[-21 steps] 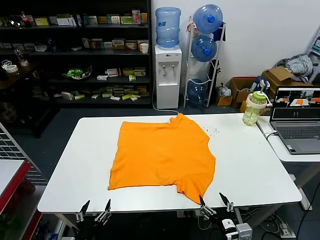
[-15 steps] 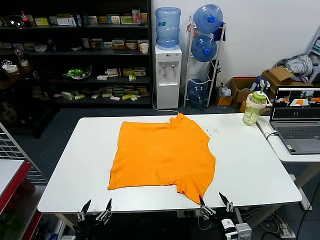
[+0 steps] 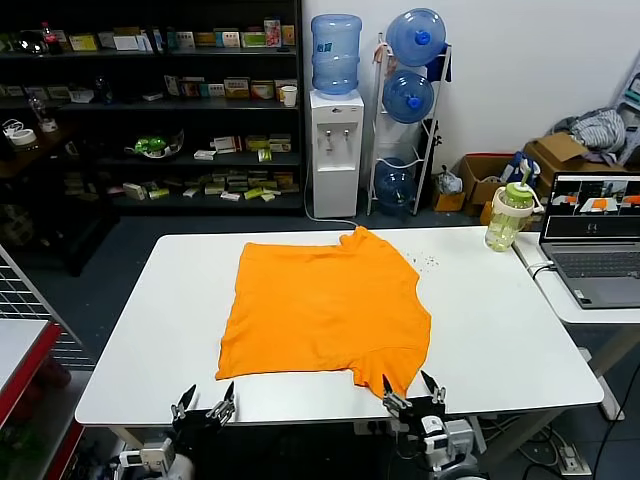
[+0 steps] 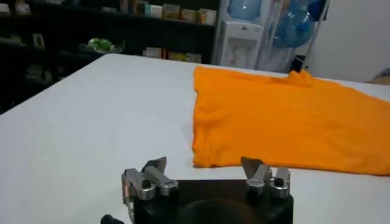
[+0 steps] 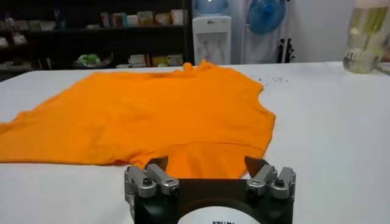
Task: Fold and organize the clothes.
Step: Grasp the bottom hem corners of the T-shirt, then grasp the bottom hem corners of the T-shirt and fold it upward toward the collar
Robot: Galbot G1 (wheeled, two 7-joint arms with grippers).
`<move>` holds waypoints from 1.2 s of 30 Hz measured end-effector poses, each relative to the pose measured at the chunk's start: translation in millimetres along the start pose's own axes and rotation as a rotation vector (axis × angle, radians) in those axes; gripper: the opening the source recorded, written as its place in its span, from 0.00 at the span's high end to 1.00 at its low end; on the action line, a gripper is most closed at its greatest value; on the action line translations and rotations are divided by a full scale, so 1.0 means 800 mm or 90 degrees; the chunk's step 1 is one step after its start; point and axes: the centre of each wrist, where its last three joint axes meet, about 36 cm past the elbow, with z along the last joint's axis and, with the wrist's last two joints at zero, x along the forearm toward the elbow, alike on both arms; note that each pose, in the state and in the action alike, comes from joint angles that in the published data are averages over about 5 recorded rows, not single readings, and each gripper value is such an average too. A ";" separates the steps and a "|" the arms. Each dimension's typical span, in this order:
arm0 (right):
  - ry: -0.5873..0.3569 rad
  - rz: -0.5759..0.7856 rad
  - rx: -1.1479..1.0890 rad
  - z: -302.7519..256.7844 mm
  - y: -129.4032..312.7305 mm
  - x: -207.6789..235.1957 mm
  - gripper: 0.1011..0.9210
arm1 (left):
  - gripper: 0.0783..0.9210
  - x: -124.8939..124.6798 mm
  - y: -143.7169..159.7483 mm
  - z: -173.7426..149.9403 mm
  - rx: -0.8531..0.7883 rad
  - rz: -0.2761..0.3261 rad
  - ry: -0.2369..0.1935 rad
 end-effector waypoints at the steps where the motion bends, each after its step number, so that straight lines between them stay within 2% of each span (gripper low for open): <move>1: 0.003 0.000 0.001 0.001 0.000 -0.002 0.16 | 0.13 -0.005 0.000 0.000 -0.001 0.000 0.000; 5: 0.015 -0.002 0.005 0.005 0.001 -0.007 0.28 | 0.21 -0.023 -0.001 0.003 -0.006 0.001 0.002; 11: 0.021 -0.004 0.007 0.009 0.002 -0.009 0.49 | 0.41 -0.039 -0.005 0.006 -0.018 0.003 0.008; 24: 0.010 -0.003 -0.007 0.007 0.002 0.007 0.94 | 0.86 -0.039 -0.011 0.006 -0.029 -0.001 0.008; 28: 0.003 0.001 -0.011 0.004 -0.005 0.023 0.97 | 0.96 -0.030 -0.009 0.001 -0.031 -0.005 0.006; 36: -0.002 0.000 -0.007 -0.001 -0.029 0.073 0.97 | 0.97 0.014 -0.001 -0.015 -0.028 -0.010 0.012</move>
